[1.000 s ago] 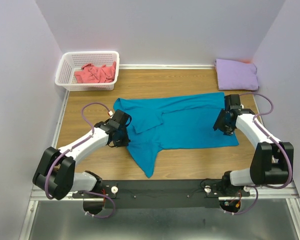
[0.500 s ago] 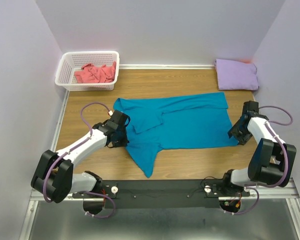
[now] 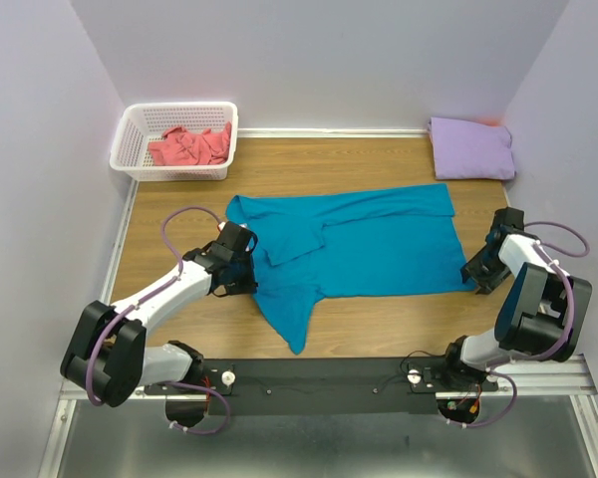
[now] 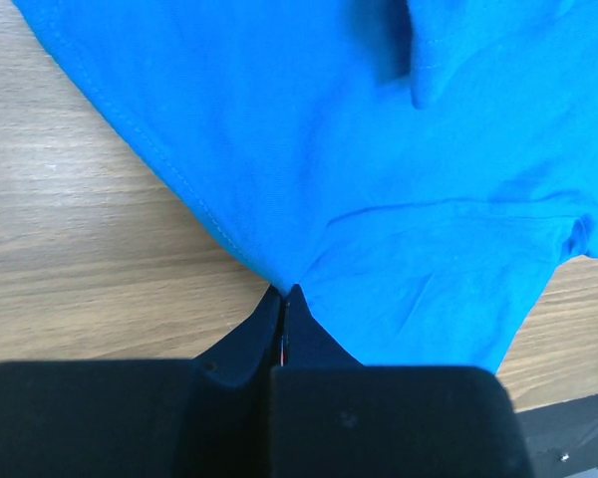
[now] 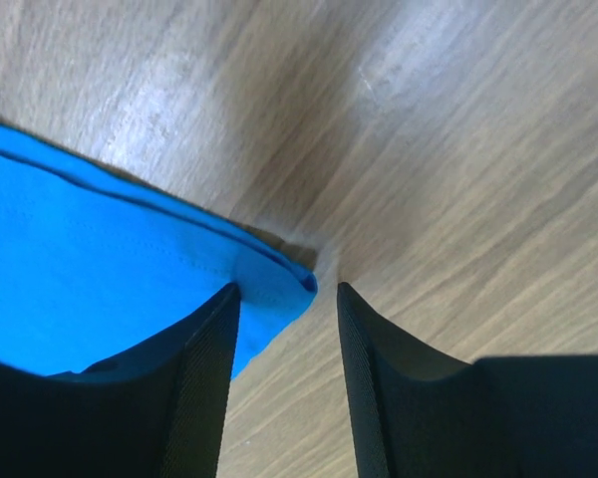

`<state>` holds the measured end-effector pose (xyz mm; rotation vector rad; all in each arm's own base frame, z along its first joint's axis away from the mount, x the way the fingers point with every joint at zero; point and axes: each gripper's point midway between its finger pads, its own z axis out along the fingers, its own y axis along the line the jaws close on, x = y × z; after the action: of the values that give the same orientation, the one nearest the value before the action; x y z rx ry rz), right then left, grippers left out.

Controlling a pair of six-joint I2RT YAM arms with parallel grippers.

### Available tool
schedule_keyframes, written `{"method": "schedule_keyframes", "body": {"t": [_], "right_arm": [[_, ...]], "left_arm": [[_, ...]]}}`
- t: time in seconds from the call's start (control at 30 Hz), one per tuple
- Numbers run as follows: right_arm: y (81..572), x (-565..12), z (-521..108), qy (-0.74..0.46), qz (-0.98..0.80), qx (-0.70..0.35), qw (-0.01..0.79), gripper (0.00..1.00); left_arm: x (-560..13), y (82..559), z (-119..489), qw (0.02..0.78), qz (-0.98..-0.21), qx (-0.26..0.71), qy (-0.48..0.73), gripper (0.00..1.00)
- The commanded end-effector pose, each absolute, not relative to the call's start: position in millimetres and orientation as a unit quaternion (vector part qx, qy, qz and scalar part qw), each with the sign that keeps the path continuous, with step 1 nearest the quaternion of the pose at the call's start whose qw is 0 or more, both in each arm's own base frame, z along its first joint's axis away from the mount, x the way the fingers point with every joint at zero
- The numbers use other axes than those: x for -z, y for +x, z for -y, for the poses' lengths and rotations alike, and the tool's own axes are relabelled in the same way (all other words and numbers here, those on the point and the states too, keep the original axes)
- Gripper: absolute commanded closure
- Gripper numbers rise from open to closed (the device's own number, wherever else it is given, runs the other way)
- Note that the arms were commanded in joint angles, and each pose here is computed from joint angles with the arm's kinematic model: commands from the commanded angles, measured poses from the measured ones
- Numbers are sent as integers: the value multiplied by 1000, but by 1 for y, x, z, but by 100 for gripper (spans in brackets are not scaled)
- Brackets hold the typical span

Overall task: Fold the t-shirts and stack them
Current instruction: Fold the tshirt

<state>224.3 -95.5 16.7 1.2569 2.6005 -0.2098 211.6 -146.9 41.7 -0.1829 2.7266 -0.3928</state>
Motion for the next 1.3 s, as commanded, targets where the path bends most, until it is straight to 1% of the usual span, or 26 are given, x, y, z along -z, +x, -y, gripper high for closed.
{"method": "schedule_keyframes", "body": {"t": [0.0,0.07,0.2,0.27,0.37,0.4,0.43,0.47,0.5,0.6,0.73,0.9,1.0,1.27], "right_arm": [[224,-5,96,433,-891,66,119,49],[218,1,94,436,-891,66,111,50],[217,11,90,443,-889,55,105,58],[213,14,87,445,-888,54,100,65],[212,12,88,450,-885,58,106,78],[212,10,90,450,-884,60,110,84],[213,6,92,452,-882,65,118,87],[213,4,94,452,-881,69,121,92],[212,2,94,452,-881,71,122,92],[203,-5,97,454,-880,88,106,99],[202,-21,99,455,-879,93,107,99],[216,-51,106,452,-874,93,152,99],[219,-63,109,449,-873,97,163,99],[247,-91,115,433,-876,82,195,100]], "left_arm": [[-43,212,152,193,-966,162,-55,100],[-42,210,152,191,-967,162,-53,100],[-42,211,152,192,-966,164,-53,100],[-42,211,150,190,-967,161,-53,100],[-44,210,149,189,-967,161,-53,100],[-44,210,147,189,-967,160,-55,100],[-47,210,146,191,-967,160,-53,100],[-48,211,145,192,-967,159,-55,100],[-49,211,144,192,-967,158,-55,100],[-53,212,141,195,-967,155,-53,100],[-57,208,138,190,-968,154,-53,100],[-67,211,134,194,-968,148,-50,100],[-69,214,131,195,-968,148,-50,100],[-79,234,115,204,-967,146,-49,100]]}}
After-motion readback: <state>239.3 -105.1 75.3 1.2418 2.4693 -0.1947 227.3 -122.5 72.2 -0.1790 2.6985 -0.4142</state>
